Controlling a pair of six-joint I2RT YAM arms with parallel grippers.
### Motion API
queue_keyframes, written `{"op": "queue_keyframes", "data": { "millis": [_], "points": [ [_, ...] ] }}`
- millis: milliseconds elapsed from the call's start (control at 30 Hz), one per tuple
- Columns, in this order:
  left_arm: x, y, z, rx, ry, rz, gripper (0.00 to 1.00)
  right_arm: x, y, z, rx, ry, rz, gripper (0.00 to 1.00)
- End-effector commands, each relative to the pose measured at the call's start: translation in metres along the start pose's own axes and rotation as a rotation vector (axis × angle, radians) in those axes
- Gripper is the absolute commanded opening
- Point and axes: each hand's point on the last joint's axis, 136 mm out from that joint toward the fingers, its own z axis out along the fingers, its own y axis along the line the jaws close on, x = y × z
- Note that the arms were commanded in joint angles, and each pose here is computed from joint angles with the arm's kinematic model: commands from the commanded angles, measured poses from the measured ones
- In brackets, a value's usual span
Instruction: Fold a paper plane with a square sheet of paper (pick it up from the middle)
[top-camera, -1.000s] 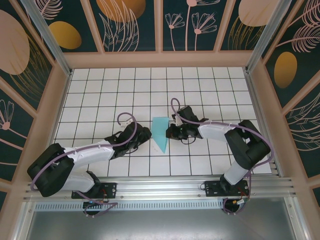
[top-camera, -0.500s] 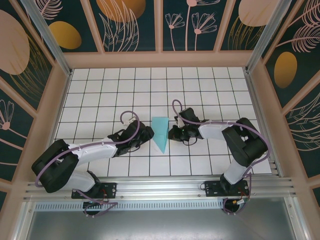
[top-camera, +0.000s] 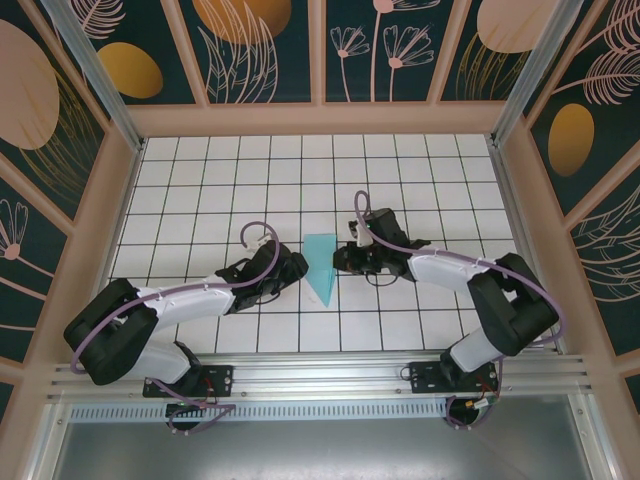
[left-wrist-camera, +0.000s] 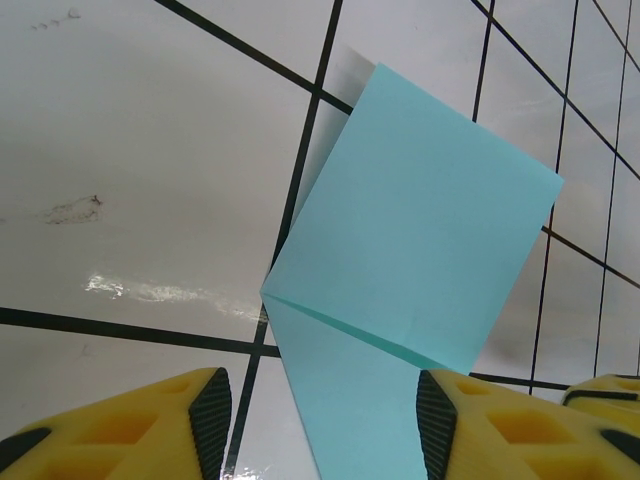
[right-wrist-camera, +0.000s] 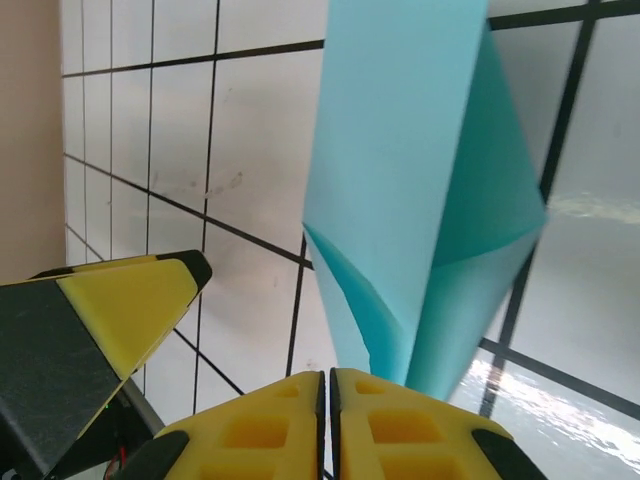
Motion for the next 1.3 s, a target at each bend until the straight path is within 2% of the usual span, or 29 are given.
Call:
{"op": "queue_keyframes", "data": {
  "millis": [0, 233, 667, 867, 1267],
  "points": [
    [-0.008, -0.002, -0.003, 0.002, -0.02, 0.005, 0.56, 0.0, 0.004, 0.013, -0.032, 0.027, 0.018, 0.14],
    [-0.004, -0.001, 0.0, -0.003, 0.001, 0.014, 0.57, 0.004, -0.015, 0.023, 0.022, 0.056, 0.031, 0.13],
    [-0.006, 0.003, 0.0, -0.022, -0.007, 0.009, 0.56, -0.004, 0.012, 0.015, -0.026, 0.025, -0.012, 0.14],
    [-0.007, 0.006, -0.001, -0.034, -0.012, 0.008, 0.57, 0.002, 0.015, 0.024, -0.053, 0.071, -0.018, 0.15],
    [-0.005, 0.001, 0.002, -0.013, 0.01, 0.011, 0.57, 0.009, -0.027, 0.037, 0.041, 0.084, 0.03, 0.14]
  ]
}}
